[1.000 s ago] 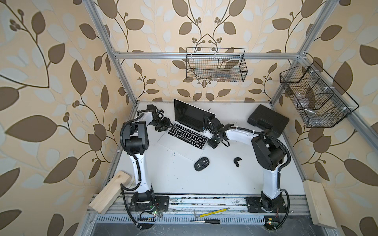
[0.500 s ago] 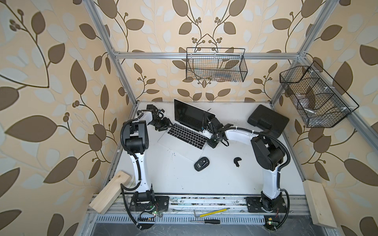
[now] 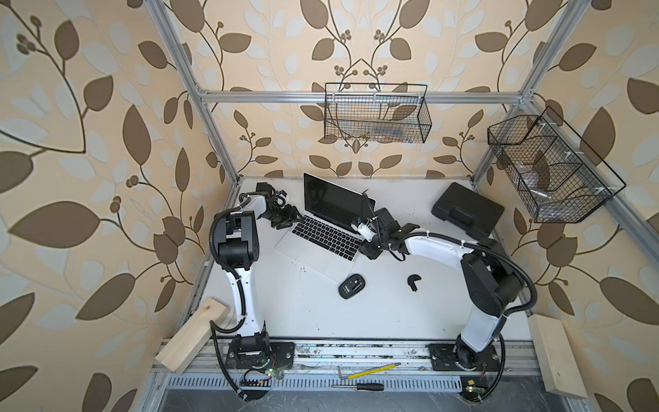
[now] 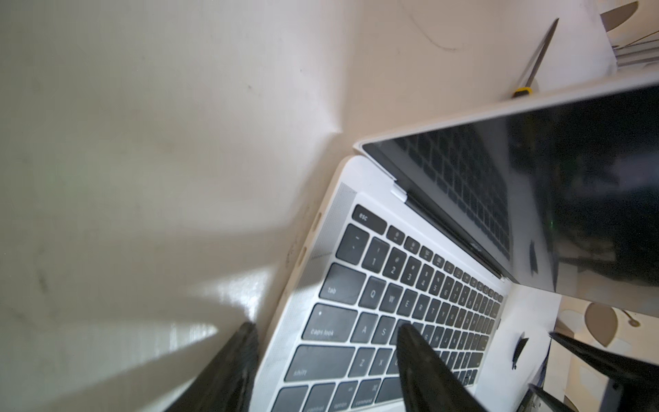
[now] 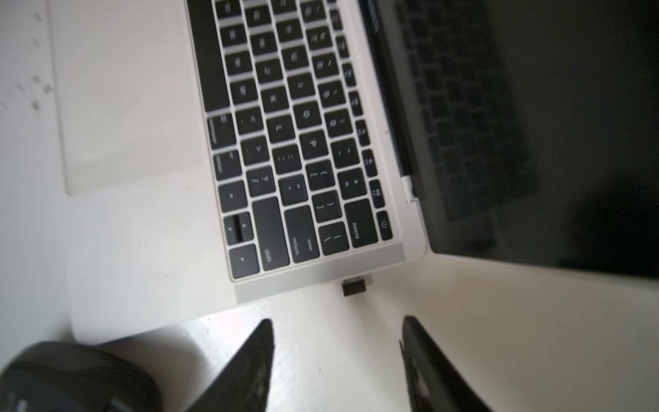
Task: Insert the wireless mouse receiver into the laptop
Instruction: Insert the USB plug into the USB port.
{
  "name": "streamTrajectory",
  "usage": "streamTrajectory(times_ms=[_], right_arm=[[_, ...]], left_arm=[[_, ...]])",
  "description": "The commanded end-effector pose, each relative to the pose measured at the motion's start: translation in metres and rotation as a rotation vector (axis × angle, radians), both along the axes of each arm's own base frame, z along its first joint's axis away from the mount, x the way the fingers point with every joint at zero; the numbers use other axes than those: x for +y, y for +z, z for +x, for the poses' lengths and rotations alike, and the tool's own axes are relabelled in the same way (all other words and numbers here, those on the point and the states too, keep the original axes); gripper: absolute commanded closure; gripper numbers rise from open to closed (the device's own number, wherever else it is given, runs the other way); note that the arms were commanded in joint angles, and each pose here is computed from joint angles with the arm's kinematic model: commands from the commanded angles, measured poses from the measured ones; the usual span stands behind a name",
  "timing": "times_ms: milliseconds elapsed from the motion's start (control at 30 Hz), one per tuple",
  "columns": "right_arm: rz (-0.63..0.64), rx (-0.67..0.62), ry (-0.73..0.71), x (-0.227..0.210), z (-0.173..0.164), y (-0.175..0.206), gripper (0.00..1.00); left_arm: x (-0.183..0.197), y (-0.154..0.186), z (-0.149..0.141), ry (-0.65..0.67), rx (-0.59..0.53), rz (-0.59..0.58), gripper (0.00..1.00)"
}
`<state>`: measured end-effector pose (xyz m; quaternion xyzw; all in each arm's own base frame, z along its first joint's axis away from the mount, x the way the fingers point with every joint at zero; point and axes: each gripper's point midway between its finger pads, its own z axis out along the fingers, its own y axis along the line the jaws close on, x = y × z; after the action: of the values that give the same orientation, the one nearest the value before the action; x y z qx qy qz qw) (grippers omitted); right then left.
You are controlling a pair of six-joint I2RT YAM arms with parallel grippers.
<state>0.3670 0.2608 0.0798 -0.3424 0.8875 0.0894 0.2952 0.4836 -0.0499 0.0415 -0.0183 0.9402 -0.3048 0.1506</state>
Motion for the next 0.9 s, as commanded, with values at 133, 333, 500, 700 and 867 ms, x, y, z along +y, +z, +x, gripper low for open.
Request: streamTrajectory(times_ms=[133, 333, 500, 700, 867], right_arm=[[0.014, 0.002, -0.217, -0.019, 0.004, -0.032, 0.71], [-0.012, 0.049, -0.216, -0.020, 0.000, -0.055, 0.79], [-0.002, 0.065, -0.205, -0.012, 0.006, -0.068, 0.84], [0.038, 0.076, -0.175, 0.010, 0.016, -0.072, 0.84], [0.071, 0.060, -0.226, -0.011, 0.015, -0.045, 0.73]], left_arm=[[-0.005, -0.027, -0.032, 0.012, 0.156, 0.027, 0.36], [-0.006, -0.026, -0.031, 0.014, 0.156, 0.022, 0.36], [-0.006, -0.028, -0.032, 0.013, 0.161, 0.022, 0.36], [-0.007, -0.026, -0.032, 0.011, 0.159, 0.015, 0.36], [-0.007, -0.002, -0.023, 0.012, 0.065, 0.017, 0.35]])
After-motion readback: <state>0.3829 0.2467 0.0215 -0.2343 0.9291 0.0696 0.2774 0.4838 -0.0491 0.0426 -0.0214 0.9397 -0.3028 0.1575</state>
